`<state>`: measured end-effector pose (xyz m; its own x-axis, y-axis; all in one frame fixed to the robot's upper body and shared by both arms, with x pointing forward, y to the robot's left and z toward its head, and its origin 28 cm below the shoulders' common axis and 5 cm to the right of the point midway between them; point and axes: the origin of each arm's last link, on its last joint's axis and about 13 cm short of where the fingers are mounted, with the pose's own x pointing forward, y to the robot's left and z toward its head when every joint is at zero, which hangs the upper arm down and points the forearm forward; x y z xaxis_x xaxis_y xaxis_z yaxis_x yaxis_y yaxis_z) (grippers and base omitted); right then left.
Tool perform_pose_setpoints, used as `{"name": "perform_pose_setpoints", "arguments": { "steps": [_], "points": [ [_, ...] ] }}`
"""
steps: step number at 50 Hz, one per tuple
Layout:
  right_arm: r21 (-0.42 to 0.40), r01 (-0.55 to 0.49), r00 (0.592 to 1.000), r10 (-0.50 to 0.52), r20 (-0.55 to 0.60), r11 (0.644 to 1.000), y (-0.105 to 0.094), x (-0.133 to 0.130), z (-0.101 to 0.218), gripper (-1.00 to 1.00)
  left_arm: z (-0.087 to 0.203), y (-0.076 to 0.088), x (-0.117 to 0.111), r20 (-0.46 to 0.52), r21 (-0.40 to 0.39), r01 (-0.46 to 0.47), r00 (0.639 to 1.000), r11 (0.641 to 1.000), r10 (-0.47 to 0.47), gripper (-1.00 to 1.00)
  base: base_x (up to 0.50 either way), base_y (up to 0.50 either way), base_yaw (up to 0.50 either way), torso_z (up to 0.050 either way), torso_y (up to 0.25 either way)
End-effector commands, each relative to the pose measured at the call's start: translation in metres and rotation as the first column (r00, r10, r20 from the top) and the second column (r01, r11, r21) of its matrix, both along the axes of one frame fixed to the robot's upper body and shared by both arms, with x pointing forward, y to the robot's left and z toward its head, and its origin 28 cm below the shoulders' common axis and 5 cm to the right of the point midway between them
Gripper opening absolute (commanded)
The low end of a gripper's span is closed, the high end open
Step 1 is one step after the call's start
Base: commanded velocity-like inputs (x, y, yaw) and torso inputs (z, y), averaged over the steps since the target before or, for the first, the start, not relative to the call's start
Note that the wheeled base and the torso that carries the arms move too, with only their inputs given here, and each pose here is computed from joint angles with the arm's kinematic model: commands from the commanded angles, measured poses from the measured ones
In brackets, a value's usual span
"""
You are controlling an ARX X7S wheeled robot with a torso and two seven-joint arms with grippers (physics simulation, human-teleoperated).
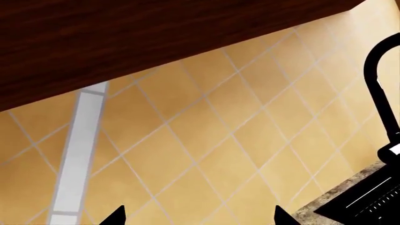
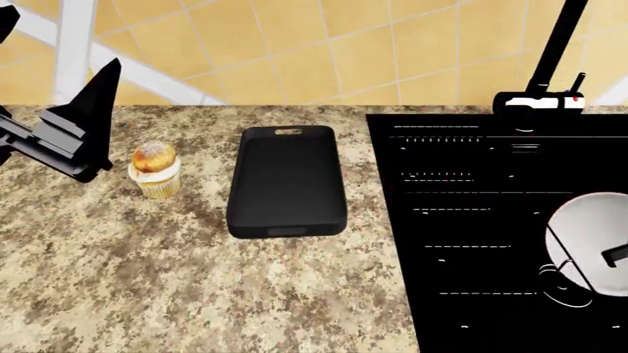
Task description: Move the fresh-baked cupcake off the tray onto the counter, and place the bowl used for mixing into the sink.
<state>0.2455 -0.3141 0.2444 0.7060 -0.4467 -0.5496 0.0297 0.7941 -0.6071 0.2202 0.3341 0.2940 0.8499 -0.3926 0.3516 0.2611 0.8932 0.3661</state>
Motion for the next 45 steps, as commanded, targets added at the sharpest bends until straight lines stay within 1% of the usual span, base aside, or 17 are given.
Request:
{"name": "perform_pose_setpoints", "arguments": {
  "steps": [1,3,11,21,22,24,25,31,32,33,38,40,41,45],
  "points": [
    [-0.059,0.020,0.999,-0.022,-0.034,0.998,-0.004,-0.001,-0.001,-1.00,-0.001,0.000,0.001,-0.002,0.008,-0.001,1.000,1.000,0.001,1.00,0.00,0.00,0.00,0.000,0.000],
    [-0.062,0.020,0.999,-0.022,-0.035,0.998,-0.006,0.000,-0.003,-1.00,0.000,-0.001,0.000,-0.002,0.008,0.000,1.000,1.000,0.000,1.00,0.00,0.00,0.00,0.000,0.000],
    [-0.059,0.005,0.999,-0.007,-0.045,0.998,-0.006,0.003,-0.010,-1.00,0.002,-0.004,-0.001,-0.004,0.013,0.000,1.000,1.000,0.000,1.00,0.00,0.00,0.00,0.000,0.001],
    [-0.053,-0.021,0.997,0.016,-0.078,0.998,-0.004,0.003,-0.014,-1.00,0.002,-0.004,-0.001,-0.005,0.021,-0.002,1.000,1.000,0.002,1.00,0.00,0.00,0.00,0.000,0.001],
    [-0.045,-0.024,0.998,0.021,-0.065,0.999,-0.003,0.005,-0.013,-1.00,0.002,-0.004,-0.002,-0.005,0.020,-0.001,1.000,1.000,0.001,1.00,0.00,0.00,0.00,0.000,0.000],
    [-0.045,-0.031,0.996,0.027,-0.086,0.998,-0.003,0.003,-0.014,-1.00,0.002,-0.004,-0.002,-0.005,0.023,-0.003,1.000,1.000,0.003,1.00,0.00,0.00,0.00,0.000,0.000],
    [-0.047,-0.031,0.997,0.027,-0.076,0.998,-0.003,0.004,-0.014,-1.00,0.002,-0.004,-0.002,-0.006,0.021,-0.001,1.000,1.000,0.001,1.00,0.00,0.00,0.00,0.000,0.000],
    [-0.043,-0.053,0.994,0.049,-0.097,0.998,-0.001,0.003,-0.014,-1.00,0.002,-0.004,-0.003,-0.007,0.022,-0.001,1.000,1.000,0.001,1.00,0.00,0.00,0.00,0.003,0.000],
    [-0.038,-0.066,0.990,0.061,-0.127,0.997,-0.001,0.001,-0.016,-1.00,0.001,-0.004,-0.003,-0.006,0.022,-0.002,1.000,1.000,0.002,1.00,0.00,0.00,0.00,0.000,0.000],
    [-0.037,-0.055,0.994,0.051,-0.100,0.998,-0.001,0.002,-0.015,-1.00,0.001,-0.004,-0.003,-0.006,0.023,-0.002,1.000,1.000,0.002,1.00,0.00,0.00,0.00,0.000,0.000],
    [-0.045,-0.066,0.990,0.060,-0.131,0.997,0.000,0.001,-0.015,-1.00,-0.001,-0.003,-0.003,-0.008,0.025,-0.005,1.000,1.000,0.005,1.00,0.00,0.00,0.00,0.000,0.002],
    [-0.061,-0.070,0.988,0.061,-0.142,0.996,-0.001,0.002,-0.016,-1.00,-0.002,-0.002,-0.003,-0.008,0.026,-0.005,1.000,1.000,0.005,1.00,0.00,0.00,0.00,0.000,0.000],
    [-0.053,-0.065,0.989,0.058,-0.134,0.996,-0.001,0.003,-0.016,1.00,-0.002,-0.001,-0.003,-0.008,0.026,-0.007,1.000,1.000,0.007,1.00,0.00,0.00,0.00,0.000,0.000],
    [-0.063,-0.064,0.990,0.056,-0.132,0.996,0.000,0.003,-0.014,1.00,-0.003,0.000,-0.003,-0.007,0.027,-0.008,1.000,1.000,0.008,1.00,0.00,0.00,0.00,0.000,0.000]
  ]
}}
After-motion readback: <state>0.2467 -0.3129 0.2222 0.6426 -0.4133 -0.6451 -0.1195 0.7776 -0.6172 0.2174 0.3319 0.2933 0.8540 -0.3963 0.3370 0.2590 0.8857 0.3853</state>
